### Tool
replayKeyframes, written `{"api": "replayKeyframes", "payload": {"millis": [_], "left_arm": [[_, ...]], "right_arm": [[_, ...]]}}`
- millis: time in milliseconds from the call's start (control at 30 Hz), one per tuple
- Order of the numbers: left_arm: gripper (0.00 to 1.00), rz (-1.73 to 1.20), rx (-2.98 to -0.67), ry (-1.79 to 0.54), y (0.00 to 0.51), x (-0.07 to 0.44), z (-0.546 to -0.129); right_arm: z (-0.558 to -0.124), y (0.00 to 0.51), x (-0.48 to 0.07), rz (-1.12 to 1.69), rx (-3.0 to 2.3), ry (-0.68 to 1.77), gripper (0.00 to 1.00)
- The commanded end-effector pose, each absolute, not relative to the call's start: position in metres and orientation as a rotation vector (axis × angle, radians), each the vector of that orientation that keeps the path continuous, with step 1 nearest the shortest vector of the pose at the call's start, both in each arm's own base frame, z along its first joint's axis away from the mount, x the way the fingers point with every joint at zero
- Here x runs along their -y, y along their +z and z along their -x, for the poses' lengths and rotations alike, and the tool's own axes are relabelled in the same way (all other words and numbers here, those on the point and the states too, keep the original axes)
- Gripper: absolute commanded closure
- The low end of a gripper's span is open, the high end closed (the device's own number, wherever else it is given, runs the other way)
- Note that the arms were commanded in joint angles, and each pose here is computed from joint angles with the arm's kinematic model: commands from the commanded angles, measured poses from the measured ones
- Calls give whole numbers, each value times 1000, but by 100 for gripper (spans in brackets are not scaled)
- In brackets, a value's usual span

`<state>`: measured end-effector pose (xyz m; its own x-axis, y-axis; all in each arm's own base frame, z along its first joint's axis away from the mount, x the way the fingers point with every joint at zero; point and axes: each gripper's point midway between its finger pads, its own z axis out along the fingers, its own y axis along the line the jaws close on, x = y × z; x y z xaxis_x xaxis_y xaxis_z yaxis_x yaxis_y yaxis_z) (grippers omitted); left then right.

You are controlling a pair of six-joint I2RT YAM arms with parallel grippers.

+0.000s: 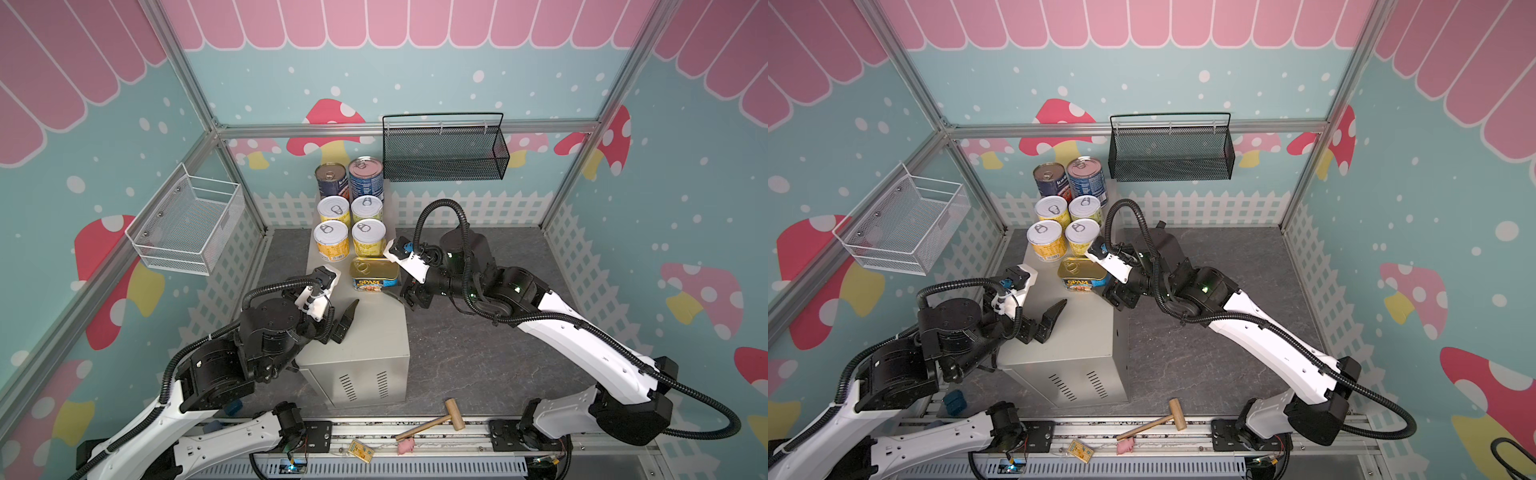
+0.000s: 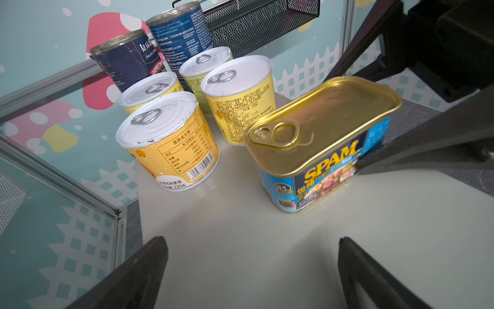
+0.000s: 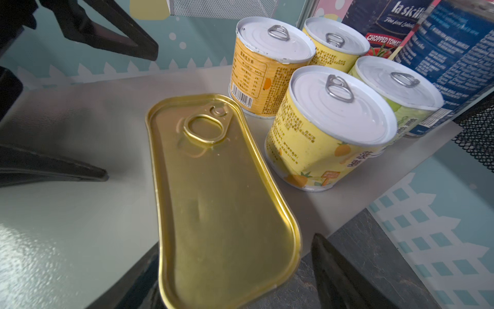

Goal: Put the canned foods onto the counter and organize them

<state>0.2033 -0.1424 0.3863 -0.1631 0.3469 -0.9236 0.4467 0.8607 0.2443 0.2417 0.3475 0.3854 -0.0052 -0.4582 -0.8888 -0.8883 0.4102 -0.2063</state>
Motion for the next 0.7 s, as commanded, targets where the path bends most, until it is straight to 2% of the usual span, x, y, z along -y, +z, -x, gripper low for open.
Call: {"api": "replayKeyframes", "payload": {"millis": [0,433,667], "left_arm": [[1,-579,-1751,-70,389,141,-211],[1,-591,-1837,-239,375,138,-219],[1,-472,-1882,-208,373,121,-238]], "right_arm": [[-250,396,-342,1134,-1618,502,19],[-252,396,-341,1124,-1616,501,20],[-252,393,-343,1134,-1617,505,20]]}}
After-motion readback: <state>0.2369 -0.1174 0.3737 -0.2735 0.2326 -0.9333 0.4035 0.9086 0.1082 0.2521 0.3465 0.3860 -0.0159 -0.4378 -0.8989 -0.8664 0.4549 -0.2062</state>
